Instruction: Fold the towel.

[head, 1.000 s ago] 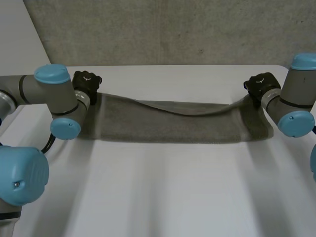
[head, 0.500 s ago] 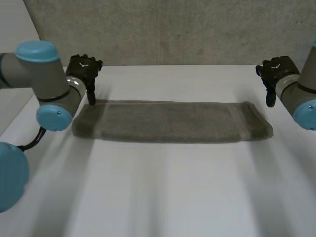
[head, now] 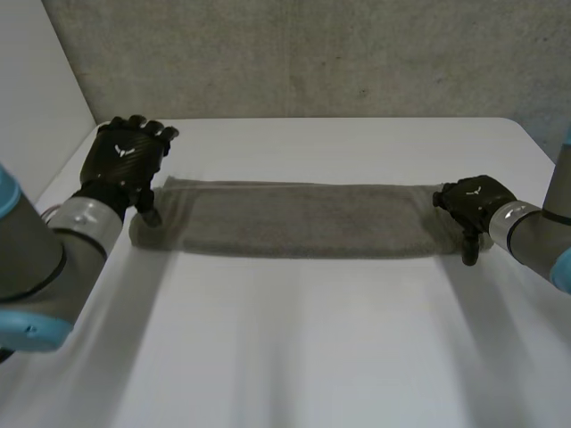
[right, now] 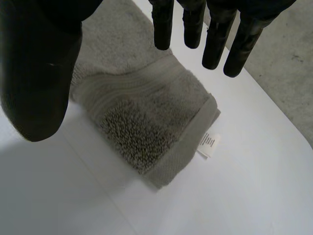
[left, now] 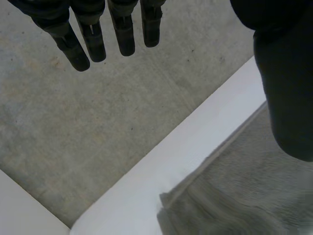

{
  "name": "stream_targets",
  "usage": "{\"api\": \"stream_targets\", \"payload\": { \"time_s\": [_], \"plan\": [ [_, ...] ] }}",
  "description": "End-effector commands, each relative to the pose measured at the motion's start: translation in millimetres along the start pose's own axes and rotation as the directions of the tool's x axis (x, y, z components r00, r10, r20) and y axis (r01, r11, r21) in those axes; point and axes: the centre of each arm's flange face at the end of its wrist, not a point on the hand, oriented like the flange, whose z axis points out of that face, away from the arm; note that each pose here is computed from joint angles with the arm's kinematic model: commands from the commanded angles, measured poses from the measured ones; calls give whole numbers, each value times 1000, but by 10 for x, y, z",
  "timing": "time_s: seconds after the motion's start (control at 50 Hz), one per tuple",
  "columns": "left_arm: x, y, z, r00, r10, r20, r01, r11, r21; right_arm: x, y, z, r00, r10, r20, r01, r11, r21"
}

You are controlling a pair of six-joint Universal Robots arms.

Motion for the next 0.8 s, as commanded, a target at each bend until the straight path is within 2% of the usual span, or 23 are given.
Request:
{"api": "stream_targets", "payload": {
  "time_s": [0.02,0.22,0.54,0.7,0.74,0.76,0.8],
  "plan": [
    [53,9,-202,997,-79,-26,79,997,-8,26,117,184,1000,2,-24,-1,1000,30],
    [79,33,-255,995,-86,-41,86,996,-10,12,294,347,1000,11,-21,-11,1000,-4],
    [93,57,-251,988,-149,-40,149,989,-5,304,437,411,996,35,-82,-37,999,-25],
    [93,73,-274,988,-148,-40,148,989,-11,968,553,363,975,4,-222,-18,998,-60],
    [89,78,-278,988,-150,-37,150,989,-13,1293,581,286,953,-58,-297,33,995,-90],
    [89,78,-278,988,-150,-37,150,989,-13,1294,580,285,953,-58,-298,33,995,-90],
    [66,88,-270,988,-150,-30,150,989,-15,1516,389,183,921,-125,-369,104,992,-78]
  ]
}}
